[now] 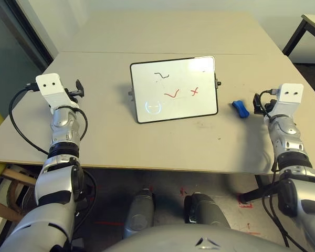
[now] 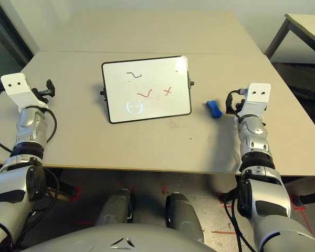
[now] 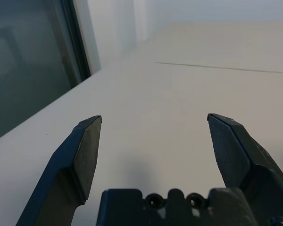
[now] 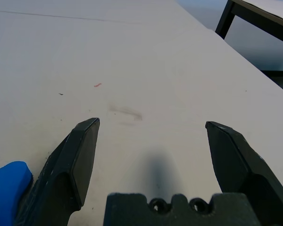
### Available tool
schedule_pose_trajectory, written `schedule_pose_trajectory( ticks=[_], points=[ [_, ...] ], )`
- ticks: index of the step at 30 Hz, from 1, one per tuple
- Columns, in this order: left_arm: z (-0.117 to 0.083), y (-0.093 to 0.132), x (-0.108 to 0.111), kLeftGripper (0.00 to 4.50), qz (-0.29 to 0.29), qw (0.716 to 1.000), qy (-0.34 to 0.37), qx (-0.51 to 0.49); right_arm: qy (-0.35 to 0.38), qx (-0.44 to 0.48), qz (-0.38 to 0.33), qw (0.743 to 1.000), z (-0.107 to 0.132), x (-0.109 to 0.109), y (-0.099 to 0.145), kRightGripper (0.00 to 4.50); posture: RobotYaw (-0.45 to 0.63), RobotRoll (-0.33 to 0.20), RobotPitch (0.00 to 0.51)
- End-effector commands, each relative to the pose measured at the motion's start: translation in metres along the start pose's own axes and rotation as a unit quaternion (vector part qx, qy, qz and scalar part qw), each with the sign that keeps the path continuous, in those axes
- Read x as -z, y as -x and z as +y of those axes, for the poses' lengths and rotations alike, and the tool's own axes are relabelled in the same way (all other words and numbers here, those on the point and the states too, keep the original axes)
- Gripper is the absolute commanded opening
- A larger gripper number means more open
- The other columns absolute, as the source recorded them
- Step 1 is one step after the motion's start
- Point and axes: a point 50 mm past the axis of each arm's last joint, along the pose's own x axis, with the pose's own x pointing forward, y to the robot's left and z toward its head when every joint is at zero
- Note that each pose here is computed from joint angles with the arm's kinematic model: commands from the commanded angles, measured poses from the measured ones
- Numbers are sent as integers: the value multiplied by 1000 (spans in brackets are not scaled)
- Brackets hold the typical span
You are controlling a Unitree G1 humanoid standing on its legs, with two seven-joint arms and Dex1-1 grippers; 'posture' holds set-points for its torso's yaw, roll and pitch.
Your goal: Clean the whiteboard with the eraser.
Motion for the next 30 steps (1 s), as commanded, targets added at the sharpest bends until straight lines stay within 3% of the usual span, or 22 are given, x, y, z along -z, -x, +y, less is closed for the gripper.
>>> schedule_pose_trajectory(
  ticks=[1,6,9,12,16,19,22,30],
  points=[
    [-1,1,1,4500,4,1000,-5,8,-2,1,2,1000,2,3,2,4461,242,0,65],
    [-3,-2,-3,4500,-1,1000,-1,23,-12,0,-7,1000,4,1,5,4461,220,0,59],
    [-3,-5,-13,4500,-10,997,-11,82,-9,-3,-4,1000,6,-13,2,4461,217,0,62],
    [0,-7,-21,4500,-3,989,2,148,-8,17,50,999,4,-28,-3,4461,217,0,63],
    [5,-7,-33,4500,1,971,19,240,-20,-23,82,996,9,-54,-2,4461,216,0,56],
    [3,-2,-40,4500,10,942,14,335,-8,-56,139,989,15,-66,4,4461,211,0,55],
    [1,6,-52,4500,23,896,6,443,12,-97,229,969,22,-76,14,4461,215,0,52],
    [-13,34,-71,4500,98,760,19,642,55,-162,269,948,33,-104,22,4461,236,0,53]
  ],
)
